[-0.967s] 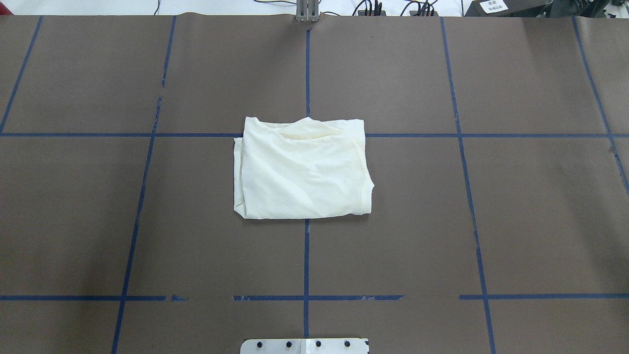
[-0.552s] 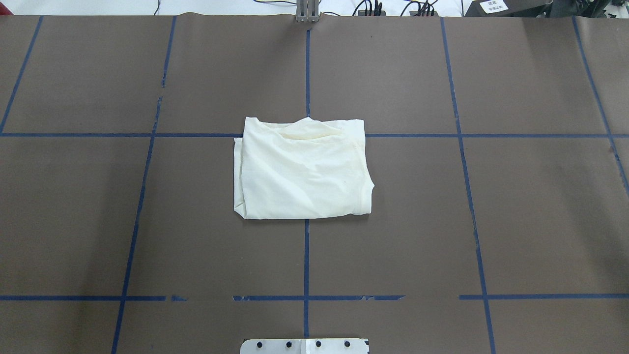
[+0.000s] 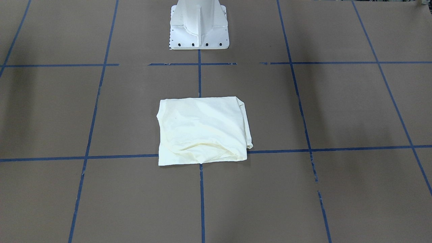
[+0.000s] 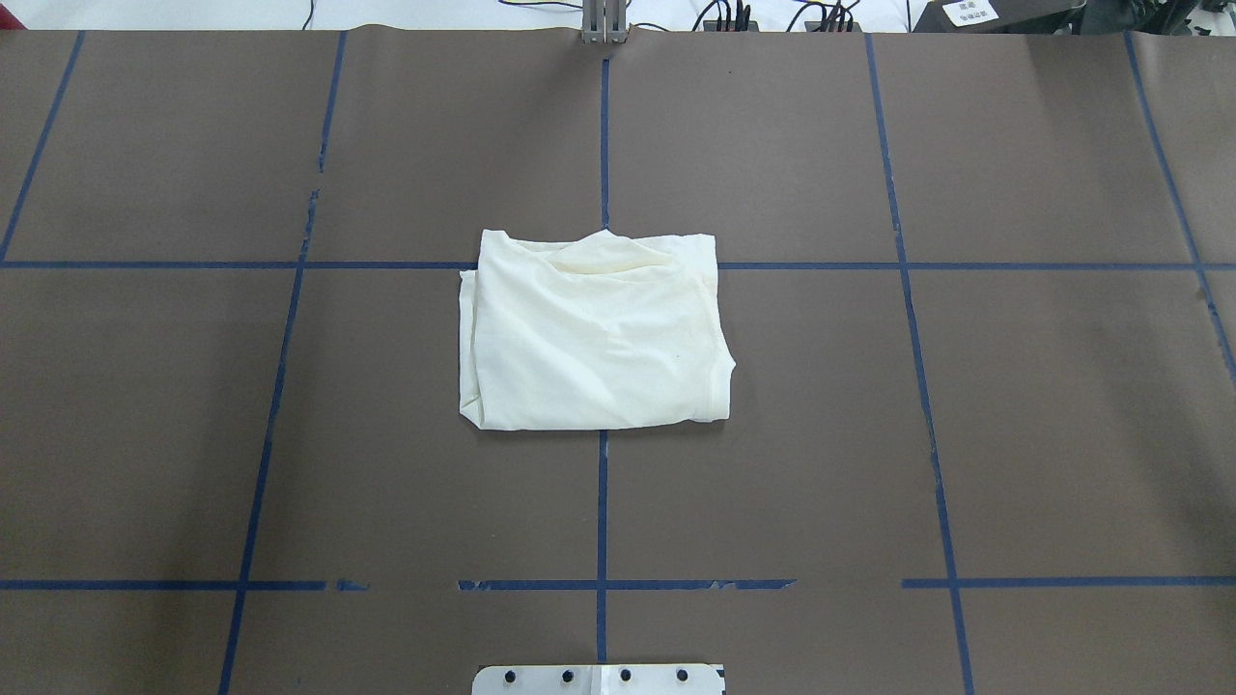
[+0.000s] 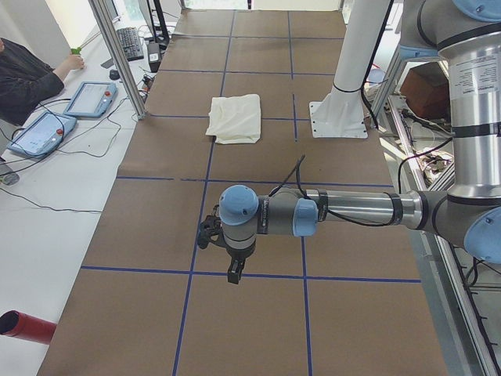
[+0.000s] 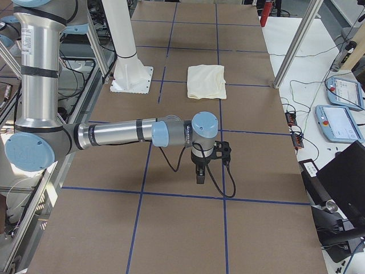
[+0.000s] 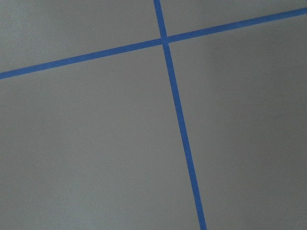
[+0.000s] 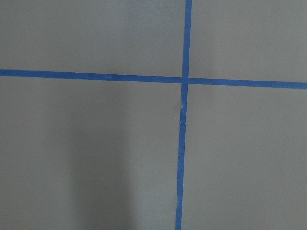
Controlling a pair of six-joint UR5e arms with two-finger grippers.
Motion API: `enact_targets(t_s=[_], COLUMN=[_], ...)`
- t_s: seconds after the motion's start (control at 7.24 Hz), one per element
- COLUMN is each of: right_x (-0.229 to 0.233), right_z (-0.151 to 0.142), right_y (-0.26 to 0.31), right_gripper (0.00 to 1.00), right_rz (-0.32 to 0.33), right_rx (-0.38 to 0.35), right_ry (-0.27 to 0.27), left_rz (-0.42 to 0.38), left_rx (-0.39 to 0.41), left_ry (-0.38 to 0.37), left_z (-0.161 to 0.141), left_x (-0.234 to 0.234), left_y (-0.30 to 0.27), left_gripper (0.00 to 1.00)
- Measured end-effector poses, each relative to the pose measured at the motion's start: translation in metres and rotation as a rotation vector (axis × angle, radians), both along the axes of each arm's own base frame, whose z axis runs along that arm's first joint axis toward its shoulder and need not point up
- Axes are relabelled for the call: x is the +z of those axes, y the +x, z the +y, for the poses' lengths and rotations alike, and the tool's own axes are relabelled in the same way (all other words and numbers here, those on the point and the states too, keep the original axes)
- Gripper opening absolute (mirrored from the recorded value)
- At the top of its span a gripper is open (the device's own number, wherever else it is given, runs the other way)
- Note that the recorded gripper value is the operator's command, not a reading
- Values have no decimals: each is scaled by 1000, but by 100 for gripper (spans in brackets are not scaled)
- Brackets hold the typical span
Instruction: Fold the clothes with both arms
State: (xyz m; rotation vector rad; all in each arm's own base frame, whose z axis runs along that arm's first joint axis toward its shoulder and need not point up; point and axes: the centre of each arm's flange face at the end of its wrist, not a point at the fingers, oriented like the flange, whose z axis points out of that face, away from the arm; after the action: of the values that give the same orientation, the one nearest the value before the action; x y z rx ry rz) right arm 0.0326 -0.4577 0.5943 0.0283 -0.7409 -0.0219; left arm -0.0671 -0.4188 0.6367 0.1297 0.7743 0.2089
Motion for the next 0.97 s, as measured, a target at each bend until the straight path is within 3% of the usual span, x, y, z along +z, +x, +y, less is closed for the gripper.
enact_targets(t_s=[0.97], right_x=[-4], right_z=[1], right_y=[0], right_gripper=[100], right_rz=[-3], right_rx=[-2], right_ry=[10], left_rz=[5], left_rx=[-1], left_ry=[16], left_z=[-1], left_x=[-2], left_y=[0], left_gripper=[100])
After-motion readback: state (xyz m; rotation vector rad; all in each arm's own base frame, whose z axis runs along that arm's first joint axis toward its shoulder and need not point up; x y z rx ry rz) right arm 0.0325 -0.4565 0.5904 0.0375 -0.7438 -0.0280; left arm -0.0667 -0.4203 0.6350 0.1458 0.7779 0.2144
